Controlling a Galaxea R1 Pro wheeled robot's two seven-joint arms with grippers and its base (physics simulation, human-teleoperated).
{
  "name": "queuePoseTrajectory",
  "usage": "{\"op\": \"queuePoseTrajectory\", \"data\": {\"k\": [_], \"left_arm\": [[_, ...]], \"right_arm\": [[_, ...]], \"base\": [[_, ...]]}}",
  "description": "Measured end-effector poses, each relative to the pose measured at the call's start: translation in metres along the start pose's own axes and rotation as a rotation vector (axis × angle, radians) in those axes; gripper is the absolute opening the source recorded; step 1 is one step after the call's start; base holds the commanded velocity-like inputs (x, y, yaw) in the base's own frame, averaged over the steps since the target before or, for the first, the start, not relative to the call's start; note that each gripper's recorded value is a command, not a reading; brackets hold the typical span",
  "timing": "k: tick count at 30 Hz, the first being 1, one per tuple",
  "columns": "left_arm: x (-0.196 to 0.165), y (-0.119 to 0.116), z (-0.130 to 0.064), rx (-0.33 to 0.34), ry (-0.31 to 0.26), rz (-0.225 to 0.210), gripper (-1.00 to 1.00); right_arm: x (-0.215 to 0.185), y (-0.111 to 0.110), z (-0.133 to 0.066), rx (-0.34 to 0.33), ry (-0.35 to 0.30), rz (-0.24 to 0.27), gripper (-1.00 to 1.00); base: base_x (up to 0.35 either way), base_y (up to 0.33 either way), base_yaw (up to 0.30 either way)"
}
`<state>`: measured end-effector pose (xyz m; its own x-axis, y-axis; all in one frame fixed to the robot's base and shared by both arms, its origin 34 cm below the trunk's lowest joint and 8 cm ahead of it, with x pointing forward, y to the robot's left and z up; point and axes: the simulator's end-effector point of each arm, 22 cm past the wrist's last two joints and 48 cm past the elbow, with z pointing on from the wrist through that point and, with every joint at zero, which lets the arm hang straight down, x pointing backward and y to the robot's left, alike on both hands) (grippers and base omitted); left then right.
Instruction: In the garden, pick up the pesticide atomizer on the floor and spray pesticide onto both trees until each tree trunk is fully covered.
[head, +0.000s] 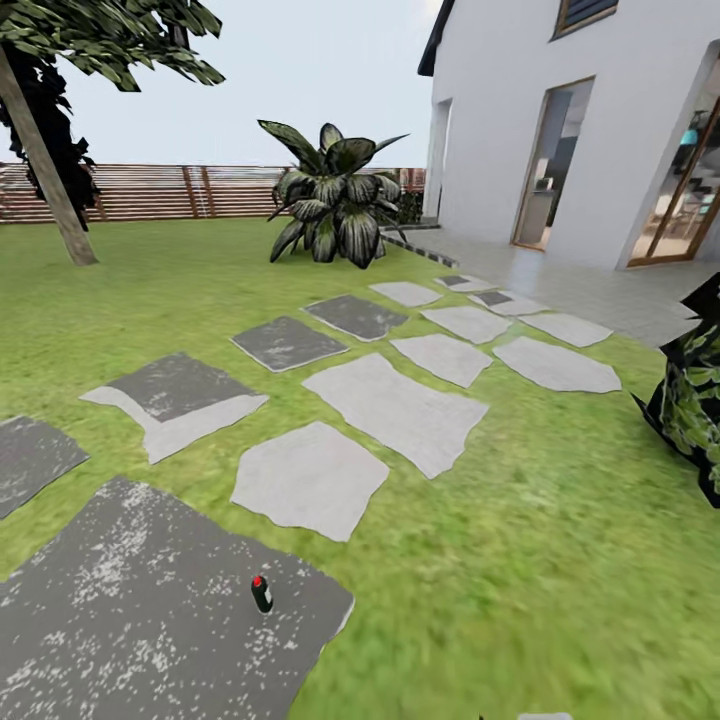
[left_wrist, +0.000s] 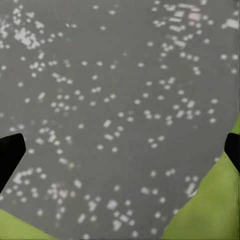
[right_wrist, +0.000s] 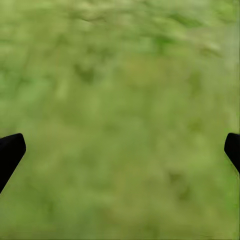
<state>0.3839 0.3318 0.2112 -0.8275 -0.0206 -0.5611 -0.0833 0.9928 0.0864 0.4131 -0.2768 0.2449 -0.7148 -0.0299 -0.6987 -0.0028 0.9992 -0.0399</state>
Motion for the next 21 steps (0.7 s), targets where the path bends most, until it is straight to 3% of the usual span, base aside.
{"op": "queuePoseTrajectory", "data": {"k": [5, 10, 15, 18, 21], "left_arm": [[-0.004, 0.001, 0.001, -0.002, -0.008, -0.004, 1.00], [-0.022, 0.007, 0.006, -0.014, -0.031, -0.011, 1.00], [-0.129, 0.008, 0.027, -0.020, -0.169, -0.026, 1.00], [-0.189, 0.009, 0.036, -0.021, -0.209, -0.036, 1.00], [-0.221, 0.011, 0.039, -0.025, -0.217, -0.042, 1.00]], "right_arm": [[0.000, -0.001, 0.000, 0.002, -0.001, 0.001, 1.00], [-0.013, -0.001, 0.003, 0.003, -0.026, 0.003, 1.00], [-0.111, 0.001, 0.026, 0.001, -0.196, 0.006, 1.00], [-0.186, 0.001, 0.040, 0.001, -0.309, 0.009, 1.00], [-0.238, -0.001, 0.046, 0.003, -0.382, 0.009, 1.00]], "base": [[0.251, -0.147, 0.034], [0.072, -0.042, 0.006], [0.010, -0.006, 0.001], [0.002, -0.001, 0.000], [0.000, 0.000, 0.000]]}}
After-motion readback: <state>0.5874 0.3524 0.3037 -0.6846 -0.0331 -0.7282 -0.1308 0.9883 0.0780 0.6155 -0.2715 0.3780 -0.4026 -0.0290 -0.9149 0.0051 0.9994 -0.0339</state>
